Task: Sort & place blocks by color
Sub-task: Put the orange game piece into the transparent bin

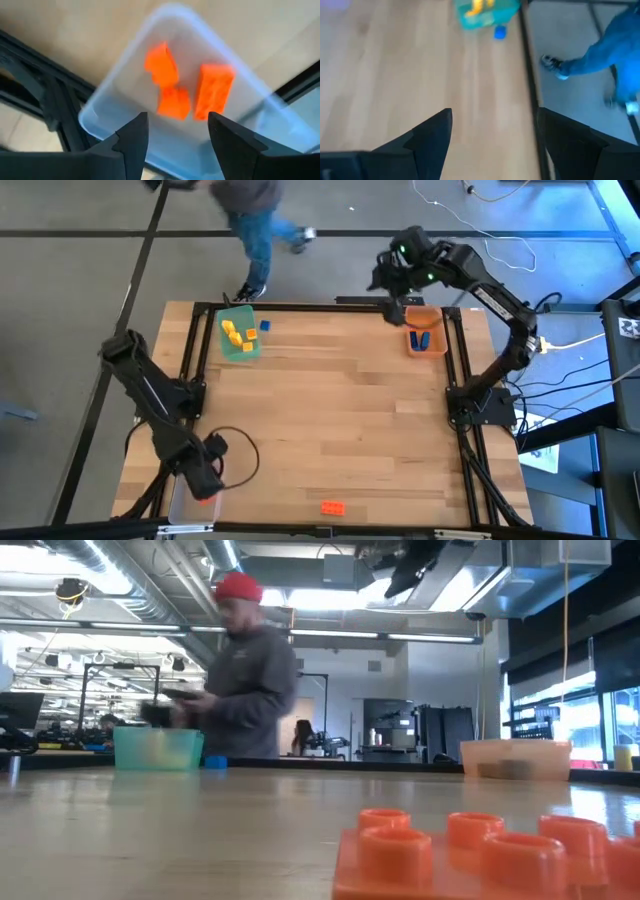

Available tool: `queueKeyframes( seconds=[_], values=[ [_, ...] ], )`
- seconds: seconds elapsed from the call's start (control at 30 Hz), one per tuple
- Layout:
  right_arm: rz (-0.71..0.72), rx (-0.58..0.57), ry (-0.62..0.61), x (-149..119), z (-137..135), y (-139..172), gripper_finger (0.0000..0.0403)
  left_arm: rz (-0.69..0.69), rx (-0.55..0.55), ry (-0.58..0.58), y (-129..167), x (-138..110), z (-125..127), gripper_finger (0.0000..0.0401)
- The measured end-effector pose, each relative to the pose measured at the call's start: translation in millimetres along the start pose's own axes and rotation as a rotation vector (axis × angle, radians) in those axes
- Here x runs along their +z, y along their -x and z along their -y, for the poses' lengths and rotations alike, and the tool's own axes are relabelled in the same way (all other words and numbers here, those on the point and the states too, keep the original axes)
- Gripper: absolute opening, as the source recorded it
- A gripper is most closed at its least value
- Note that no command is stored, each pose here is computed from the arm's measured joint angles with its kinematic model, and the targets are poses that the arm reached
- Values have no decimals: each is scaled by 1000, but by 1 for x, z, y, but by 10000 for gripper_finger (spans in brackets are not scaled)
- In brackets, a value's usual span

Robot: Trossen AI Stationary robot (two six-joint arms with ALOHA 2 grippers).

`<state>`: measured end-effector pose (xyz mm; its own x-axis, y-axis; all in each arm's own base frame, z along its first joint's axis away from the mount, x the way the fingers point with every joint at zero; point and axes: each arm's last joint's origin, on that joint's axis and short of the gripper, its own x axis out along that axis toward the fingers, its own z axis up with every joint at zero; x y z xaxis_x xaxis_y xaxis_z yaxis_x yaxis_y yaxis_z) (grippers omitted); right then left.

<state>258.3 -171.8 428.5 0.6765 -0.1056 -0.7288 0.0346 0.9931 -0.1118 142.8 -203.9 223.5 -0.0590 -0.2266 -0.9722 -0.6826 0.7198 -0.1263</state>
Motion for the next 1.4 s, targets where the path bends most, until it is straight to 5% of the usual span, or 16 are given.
queueKeyframes(
  seconds=[0.23, 0.43, 0.63, 0.9, 1.17, 1.4],
  values=[
    [-192, 147, 63, -5, -69, 21, 291, 357, -187, 49, 45, 7, -26, 195],
    [-279, 253, 68, -2, -119, 25, 291, 570, -214, -28, 66, 11, -44, 195],
    [-356, 339, 94, -3, -173, 15, 292, 641, -175, -130, 72, 13, -53, 196],
    [-430, 395, -142, -19, -248, -30, 291, 717, -111, -310, 73, 14, -53, 196],
    [-228, 475, -262, -37, -325, -72, 291, 741, -67, -421, 74, 15, -52, 196],
    [-159, 432, -269, -64, -377, -117, 291, 743, -47, -476, 74, 14, -52, 196]
  ],
)
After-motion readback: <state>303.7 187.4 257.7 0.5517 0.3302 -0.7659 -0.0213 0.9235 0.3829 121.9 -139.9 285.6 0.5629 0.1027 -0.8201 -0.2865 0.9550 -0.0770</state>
